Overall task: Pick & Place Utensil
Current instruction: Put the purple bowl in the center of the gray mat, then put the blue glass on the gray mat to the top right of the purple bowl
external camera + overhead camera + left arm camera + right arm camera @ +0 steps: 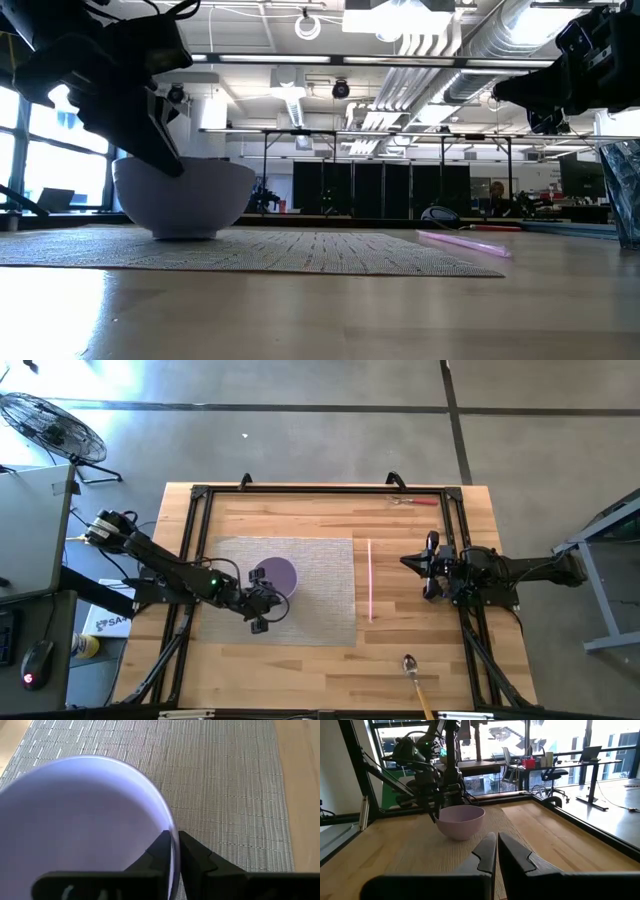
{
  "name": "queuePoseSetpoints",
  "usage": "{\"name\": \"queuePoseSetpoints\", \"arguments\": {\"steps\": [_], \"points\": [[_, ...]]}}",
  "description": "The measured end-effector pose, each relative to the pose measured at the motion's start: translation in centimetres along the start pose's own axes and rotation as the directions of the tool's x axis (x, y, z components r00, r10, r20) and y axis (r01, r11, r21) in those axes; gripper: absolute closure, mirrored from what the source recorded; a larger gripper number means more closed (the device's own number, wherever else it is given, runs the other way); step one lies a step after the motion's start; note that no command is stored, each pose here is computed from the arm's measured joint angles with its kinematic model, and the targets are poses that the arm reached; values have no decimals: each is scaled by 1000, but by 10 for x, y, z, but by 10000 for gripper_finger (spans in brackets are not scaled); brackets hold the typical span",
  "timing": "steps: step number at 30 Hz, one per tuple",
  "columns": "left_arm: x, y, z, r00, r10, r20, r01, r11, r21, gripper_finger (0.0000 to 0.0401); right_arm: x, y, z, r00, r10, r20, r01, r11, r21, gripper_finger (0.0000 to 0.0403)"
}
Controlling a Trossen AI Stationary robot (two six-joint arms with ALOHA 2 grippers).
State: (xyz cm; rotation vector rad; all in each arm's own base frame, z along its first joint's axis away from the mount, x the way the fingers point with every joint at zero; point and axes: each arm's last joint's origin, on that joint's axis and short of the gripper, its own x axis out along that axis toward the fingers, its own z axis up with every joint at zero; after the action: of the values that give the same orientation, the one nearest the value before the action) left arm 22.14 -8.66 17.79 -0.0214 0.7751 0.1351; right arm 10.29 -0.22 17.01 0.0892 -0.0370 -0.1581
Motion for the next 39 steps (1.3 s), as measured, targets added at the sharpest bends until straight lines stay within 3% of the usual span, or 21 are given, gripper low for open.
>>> {"name": "queuePoseSetpoints", "arguments": {"steps": [16,24,30,33,39], "points": [[-15,3,12,998,-17,68,17,1000,8,242,0,0,0,1000,-1,-3,1,1000,-1,391],[-69,6,15,979,-5,202,6,1000,-4,236,0,0,0,1000,0,-4,0,1000,-1,391],[-121,5,10,899,-12,437,46,997,-67,235,0,0,-1,1000,0,-5,0,1000,-1,391],[-131,4,8,861,-10,509,66,993,-94,235,0,0,-1,1000,0,-5,0,1000,-1,391],[-127,-2,10,836,-5,549,93,987,-132,235,0,0,0,1000,0,-4,0,1000,-1,391]]}}
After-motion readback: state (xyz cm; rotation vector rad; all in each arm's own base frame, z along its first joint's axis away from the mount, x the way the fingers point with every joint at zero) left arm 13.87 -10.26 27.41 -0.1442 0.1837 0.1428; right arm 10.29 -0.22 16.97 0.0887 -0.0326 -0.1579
